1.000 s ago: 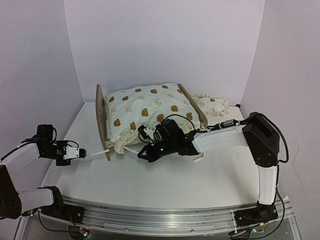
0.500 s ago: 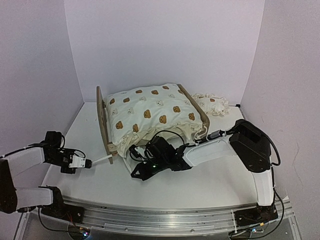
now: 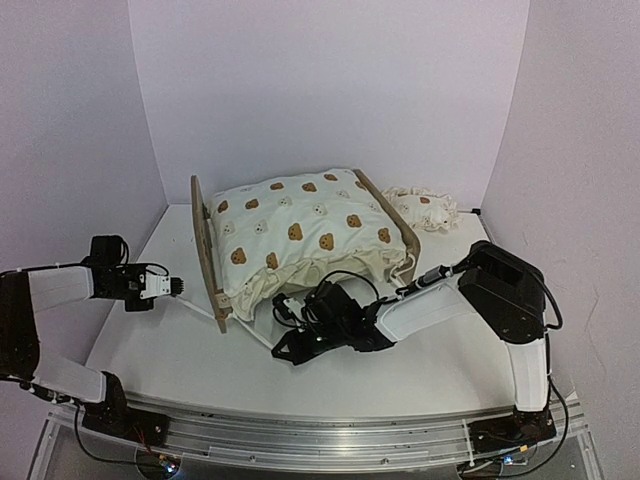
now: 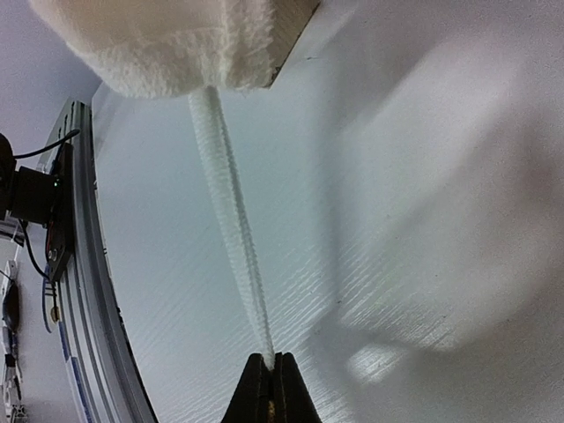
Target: Set up the pet bed
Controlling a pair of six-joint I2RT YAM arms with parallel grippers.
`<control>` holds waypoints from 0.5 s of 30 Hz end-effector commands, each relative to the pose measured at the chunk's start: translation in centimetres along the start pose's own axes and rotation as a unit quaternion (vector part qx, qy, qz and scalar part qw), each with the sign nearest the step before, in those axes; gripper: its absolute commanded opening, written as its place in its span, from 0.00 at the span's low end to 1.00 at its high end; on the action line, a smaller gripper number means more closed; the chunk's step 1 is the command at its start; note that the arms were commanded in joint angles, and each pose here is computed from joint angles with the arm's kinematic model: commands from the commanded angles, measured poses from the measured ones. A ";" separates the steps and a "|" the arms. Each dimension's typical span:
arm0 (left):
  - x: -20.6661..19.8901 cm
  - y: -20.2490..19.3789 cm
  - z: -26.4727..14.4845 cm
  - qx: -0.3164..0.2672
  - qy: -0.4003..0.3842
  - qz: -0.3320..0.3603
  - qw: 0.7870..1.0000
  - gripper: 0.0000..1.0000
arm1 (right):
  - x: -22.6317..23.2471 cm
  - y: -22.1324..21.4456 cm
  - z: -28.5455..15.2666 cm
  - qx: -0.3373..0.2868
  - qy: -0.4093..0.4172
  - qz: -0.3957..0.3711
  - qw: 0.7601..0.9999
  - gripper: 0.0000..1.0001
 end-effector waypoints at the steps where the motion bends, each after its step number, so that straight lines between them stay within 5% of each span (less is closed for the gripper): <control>1: 4.8 -3.2 -2.0 0.083 0.088 -0.016 0.993 0.00 | -4.2 -4.2 -1.1 0.076 -0.067 0.066 0.993 0.00; 7: 1.8 0.9 -4.1 -0.012 0.023 -0.030 0.999 0.00 | -2.4 -1.9 -0.8 0.067 -0.038 0.036 0.996 0.02; 11: -2.2 4.0 -4.9 -0.059 -0.042 -0.015 0.997 0.01 | -1.8 -1.3 -1.4 0.062 -0.034 0.015 0.997 0.18; 12: -3.5 4.8 -5.2 -0.077 -0.068 -0.011 0.995 0.08 | -1.4 -1.2 -1.8 0.067 -0.030 0.007 0.997 0.25; 15: -6.6 6.8 -7.0 -0.132 -0.145 0.021 0.980 0.51 | -0.4 -0.7 -3.2 0.078 -0.022 -0.020 0.997 0.40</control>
Point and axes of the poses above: each gripper's point midway between its finger pads, its own z axis out along the fingers, its own x axis along the line the jaws close on, y = z × x, the point moved 5 cm from there along -z, back along the fingers, and after that the axes turned 1 degree about z, right-handed, at the moved point
